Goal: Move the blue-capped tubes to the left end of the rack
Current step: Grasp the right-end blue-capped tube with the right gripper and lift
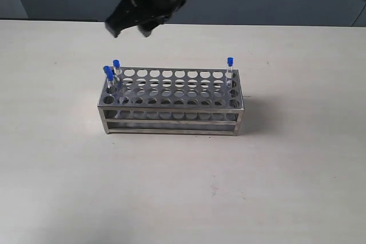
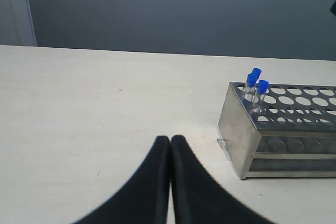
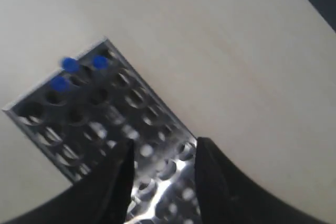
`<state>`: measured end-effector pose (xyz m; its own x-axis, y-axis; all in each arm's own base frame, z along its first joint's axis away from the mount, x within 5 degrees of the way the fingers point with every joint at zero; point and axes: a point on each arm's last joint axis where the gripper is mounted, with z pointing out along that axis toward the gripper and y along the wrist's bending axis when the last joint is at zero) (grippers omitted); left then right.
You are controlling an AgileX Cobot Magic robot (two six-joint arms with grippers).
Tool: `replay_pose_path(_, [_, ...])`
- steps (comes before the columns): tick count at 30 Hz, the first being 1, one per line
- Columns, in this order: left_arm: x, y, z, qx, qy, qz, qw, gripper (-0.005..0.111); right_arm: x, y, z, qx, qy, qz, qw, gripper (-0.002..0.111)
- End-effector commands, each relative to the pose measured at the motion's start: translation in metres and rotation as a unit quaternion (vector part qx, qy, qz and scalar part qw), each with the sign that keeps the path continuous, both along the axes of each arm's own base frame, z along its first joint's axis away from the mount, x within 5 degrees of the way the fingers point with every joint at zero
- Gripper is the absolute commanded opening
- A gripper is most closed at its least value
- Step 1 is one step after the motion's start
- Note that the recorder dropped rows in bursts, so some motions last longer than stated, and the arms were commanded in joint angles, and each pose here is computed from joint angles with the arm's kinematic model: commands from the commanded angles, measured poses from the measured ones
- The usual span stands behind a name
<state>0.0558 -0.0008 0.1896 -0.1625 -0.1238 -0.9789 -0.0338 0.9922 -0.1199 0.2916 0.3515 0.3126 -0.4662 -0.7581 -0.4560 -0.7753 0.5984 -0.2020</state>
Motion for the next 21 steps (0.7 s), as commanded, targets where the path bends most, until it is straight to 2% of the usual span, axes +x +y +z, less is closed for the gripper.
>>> replay_pose_path(1, [0.0, 0.0, 0.002, 0.001, -0.008, -0.001, 1.0, 0.001, 0.028, -0.039, 0.001, -0.043, -0.005, -0.087, 0.995, 0.038])
replay_pose_path(6, [0.0, 0.0, 0.002, 0.001, -0.008, -0.001, 1.0, 0.001, 0.052, -0.072, -0.019, -0.051, 0.039, -0.14, 0.988, 0.038])
replay_pose_path(10, [0.0, 0.0, 0.002, 0.001, -0.008, -0.001, 1.0, 0.001, 0.056, -0.084, -0.035, -0.062, 0.069, -0.156, 0.983, 0.038])
replay_pose_path(21, [0.0, 0.0, 0.002, 0.001, -0.008, -0.001, 1.0, 0.001, 0.056, -0.084, -0.062, -0.092, 0.095, -0.156, 0.979, 0.038])
